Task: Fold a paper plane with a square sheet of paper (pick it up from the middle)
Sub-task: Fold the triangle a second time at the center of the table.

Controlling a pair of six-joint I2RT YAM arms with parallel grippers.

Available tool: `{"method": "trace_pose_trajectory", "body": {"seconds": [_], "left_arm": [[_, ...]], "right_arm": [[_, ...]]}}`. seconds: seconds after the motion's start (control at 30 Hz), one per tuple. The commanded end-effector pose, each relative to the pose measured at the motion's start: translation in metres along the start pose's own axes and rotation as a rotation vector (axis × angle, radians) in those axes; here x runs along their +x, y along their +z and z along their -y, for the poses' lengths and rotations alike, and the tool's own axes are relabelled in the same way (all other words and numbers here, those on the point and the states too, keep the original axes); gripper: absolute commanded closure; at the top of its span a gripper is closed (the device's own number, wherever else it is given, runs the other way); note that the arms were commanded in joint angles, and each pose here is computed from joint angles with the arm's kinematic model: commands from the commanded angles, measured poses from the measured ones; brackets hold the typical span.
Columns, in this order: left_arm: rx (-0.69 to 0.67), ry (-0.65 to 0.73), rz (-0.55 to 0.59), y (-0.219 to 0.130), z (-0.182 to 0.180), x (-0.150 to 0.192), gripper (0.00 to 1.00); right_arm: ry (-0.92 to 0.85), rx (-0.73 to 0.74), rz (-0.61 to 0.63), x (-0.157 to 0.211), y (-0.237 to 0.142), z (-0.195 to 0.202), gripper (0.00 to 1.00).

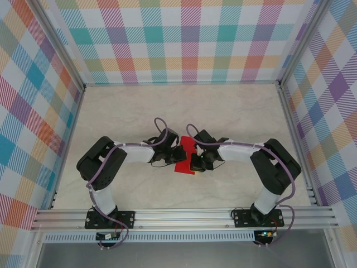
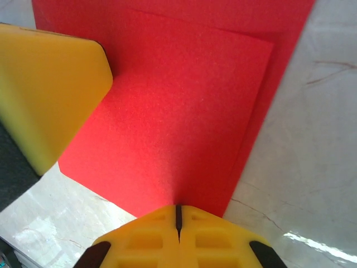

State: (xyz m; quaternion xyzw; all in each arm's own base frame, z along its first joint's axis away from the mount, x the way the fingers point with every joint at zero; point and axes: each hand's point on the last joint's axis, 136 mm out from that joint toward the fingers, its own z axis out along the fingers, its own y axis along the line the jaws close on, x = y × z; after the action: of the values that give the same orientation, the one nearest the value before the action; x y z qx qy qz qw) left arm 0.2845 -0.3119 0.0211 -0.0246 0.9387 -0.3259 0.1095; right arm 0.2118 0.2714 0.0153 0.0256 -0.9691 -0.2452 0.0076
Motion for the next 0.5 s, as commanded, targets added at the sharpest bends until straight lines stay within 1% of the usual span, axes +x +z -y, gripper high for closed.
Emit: {"method": "trace_pose_trajectory", "body": {"seconds": [0.0,0.13,0.23,0.4,0.47], "left_arm": [[-0.107,-0.011,-0.012,0.003,-0.020,0.005,0.93],[-0.200,-0.038,-0.019,0.002,-0.039,0.009,0.93],[-0.236,-0.055,-0.020,0.003,-0.047,0.011,0.93],[-0.234,-0.062,-0.026,0.005,-0.049,0.013,0.94],[-0.212,-0.062,-0.028,0.006,-0.044,0.012,0.93]], "right_arm": [[0.006,0.048,-0.027,0.008,0.002,0.011,0.95],[0.010,0.075,-0.051,0.020,0.002,0.022,0.96],[0.011,0.073,-0.072,0.030,0.000,0.027,0.96],[-0.020,0.040,-0.122,0.049,-0.003,0.029,0.95],[-0.049,0.061,-0.114,0.048,-0.008,0.032,0.95]]}}
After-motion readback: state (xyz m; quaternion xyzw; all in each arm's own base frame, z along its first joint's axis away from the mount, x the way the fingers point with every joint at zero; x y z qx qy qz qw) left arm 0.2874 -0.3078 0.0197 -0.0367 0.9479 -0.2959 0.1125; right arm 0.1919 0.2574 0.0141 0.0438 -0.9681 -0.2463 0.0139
